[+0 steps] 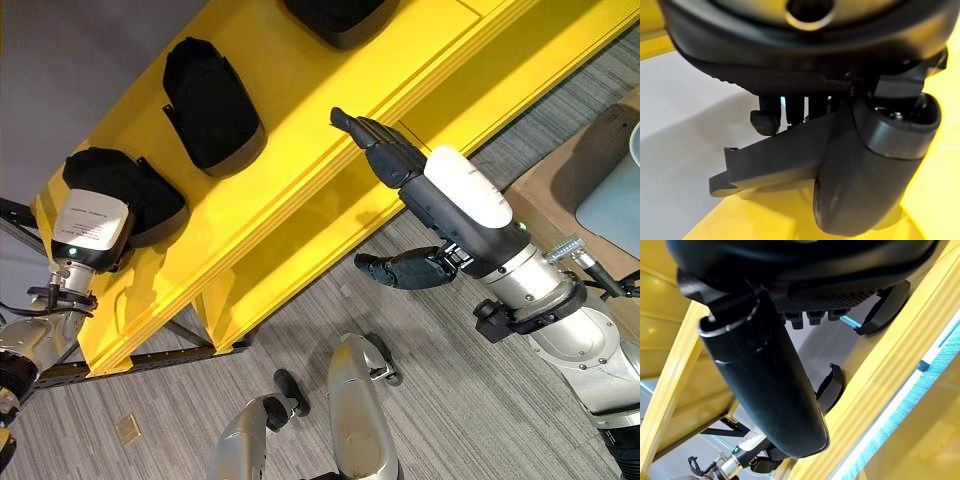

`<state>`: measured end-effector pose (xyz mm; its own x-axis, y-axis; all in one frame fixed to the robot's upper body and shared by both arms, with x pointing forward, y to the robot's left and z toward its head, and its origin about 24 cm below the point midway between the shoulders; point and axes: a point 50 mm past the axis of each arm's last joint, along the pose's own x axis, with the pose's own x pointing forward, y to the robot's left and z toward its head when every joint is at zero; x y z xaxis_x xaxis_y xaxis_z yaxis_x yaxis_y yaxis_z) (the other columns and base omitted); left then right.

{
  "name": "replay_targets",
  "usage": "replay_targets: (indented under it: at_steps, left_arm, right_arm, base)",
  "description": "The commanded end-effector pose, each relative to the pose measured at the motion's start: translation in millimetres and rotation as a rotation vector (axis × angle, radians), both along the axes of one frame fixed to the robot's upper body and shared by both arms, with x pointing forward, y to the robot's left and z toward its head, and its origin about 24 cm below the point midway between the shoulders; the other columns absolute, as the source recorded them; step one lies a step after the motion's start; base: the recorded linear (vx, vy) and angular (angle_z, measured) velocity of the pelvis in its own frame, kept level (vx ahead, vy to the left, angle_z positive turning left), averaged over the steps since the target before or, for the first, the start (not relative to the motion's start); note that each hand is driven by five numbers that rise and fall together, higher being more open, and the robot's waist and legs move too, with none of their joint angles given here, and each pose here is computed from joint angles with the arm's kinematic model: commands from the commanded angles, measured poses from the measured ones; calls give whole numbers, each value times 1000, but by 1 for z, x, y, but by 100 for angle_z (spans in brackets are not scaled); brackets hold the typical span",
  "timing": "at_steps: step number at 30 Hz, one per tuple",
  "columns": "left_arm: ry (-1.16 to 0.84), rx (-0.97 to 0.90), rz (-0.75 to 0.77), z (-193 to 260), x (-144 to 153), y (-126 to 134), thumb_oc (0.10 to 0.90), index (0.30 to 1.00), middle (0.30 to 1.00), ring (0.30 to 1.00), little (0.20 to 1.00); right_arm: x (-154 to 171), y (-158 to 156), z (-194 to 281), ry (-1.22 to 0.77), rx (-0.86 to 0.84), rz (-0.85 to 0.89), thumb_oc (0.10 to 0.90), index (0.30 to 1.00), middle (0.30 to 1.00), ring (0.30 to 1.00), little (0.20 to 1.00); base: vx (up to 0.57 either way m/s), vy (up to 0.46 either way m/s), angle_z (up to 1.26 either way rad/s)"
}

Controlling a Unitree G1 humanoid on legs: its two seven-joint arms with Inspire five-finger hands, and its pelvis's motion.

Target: Move parts from the plastic box to the shelf.

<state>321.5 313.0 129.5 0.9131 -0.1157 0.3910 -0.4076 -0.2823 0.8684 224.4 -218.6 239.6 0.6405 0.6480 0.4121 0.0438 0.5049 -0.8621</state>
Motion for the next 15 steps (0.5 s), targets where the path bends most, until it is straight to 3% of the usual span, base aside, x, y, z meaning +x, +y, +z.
replay_targets:
  at_steps: [1, 15]
  left_arm:
    - [-105, 81, 180, 44, -14, 46, 400, 300, 300, 300, 300]
    - [-35, 105, 410, 43, -31, 85, 400, 300, 300, 300, 300]
  right_arm:
    - [-26, 15, 47, -250, 117, 168, 900, 1000, 1000, 1000, 1000]
    - [-25, 19, 53, -265, 132, 183, 900, 1000, 1000, 1000, 1000]
  base:
    - [0, 0, 0]
    - [-9, 18, -10]
